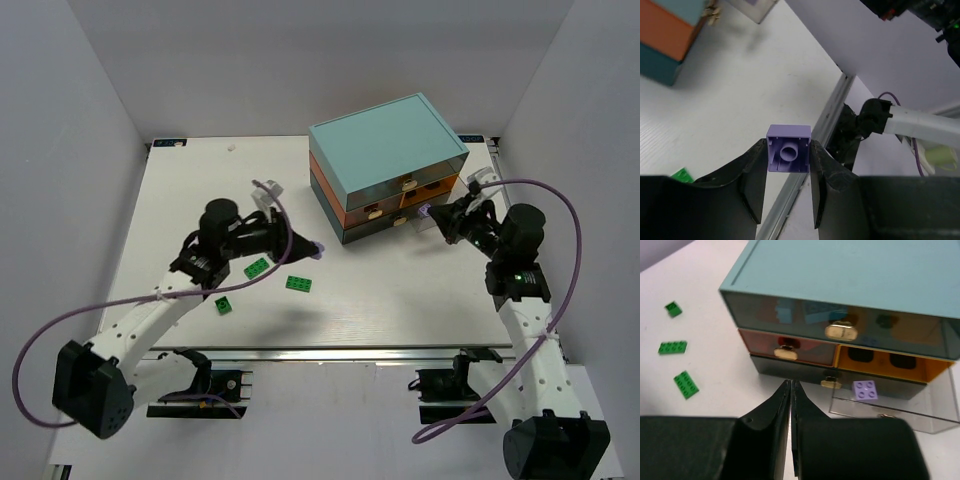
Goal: Sort the legos into containers by color
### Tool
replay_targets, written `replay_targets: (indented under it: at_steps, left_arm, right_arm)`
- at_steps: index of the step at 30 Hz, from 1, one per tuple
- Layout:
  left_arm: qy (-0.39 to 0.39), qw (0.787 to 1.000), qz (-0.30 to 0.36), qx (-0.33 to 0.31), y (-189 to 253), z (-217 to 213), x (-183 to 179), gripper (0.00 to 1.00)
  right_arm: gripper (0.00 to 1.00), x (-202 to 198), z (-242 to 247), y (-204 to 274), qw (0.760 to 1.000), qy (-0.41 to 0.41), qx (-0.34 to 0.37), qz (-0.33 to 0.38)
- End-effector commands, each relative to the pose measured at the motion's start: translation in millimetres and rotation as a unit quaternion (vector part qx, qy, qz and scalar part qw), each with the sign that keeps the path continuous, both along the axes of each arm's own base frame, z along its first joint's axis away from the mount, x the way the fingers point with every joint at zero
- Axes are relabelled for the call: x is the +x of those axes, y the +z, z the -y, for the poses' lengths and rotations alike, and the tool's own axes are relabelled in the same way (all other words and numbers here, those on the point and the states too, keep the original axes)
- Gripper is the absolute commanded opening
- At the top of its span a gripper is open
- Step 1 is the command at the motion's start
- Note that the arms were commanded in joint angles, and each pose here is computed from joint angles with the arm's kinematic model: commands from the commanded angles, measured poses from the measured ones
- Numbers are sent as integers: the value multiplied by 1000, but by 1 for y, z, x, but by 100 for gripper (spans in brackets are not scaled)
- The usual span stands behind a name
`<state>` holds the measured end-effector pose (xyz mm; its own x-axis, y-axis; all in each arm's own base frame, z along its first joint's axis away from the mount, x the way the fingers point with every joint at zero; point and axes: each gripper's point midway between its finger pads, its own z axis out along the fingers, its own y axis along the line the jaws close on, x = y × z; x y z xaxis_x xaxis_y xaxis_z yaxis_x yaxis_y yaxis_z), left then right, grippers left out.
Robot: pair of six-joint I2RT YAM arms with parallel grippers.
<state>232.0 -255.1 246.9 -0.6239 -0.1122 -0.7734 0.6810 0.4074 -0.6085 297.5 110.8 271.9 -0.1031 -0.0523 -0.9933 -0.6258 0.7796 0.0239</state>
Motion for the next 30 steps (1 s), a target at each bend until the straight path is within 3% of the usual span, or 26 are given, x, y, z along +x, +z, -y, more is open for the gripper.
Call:
replay_targets:
  at_steps: [1, 5, 8, 12, 13, 14, 16, 21, 24, 30]
  left_arm:
    - [-58, 997, 44, 2, 24, 43, -11, 0]
    - [-77, 994, 65, 46, 17, 86, -13, 0]
    - [-60, 991, 92, 74, 22, 118, -3, 0]
    - [0, 988, 124, 91, 34, 151, 33, 0]
    - [-1, 987, 122, 108, 18, 164, 41, 0]
    - [8, 986, 139, 96, 35, 177, 48, 0]
    - [11, 984, 135, 116, 16, 200, 63, 0]
    - [17, 980, 173, 100, 28, 253, 88, 0]
    - [14, 978, 181, 107, 9, 275, 98, 0]
    - [39, 968, 231, 92, 17, 307, 120, 0]
  right_arm:
    - [8, 3, 21, 48, 997, -51, 32, 50]
    - [0, 9, 41, 51, 994, -94, 45, 43]
    - [0, 14, 63, 55, 986, -150, 55, 46]
    - [0, 13, 85, 65, 974, -205, 73, 58]
    - [0, 12, 89, 66, 972, -212, 76, 61]
    - [0, 8, 90, 70, 972, -213, 79, 67]
    - [0, 6, 90, 72, 971, -211, 82, 72]
    - [0, 3, 98, 73, 969, -219, 82, 77]
    - [0, 1, 96, 72, 971, -212, 84, 76]
    - [0, -5, 93, 72, 973, -196, 82, 86]
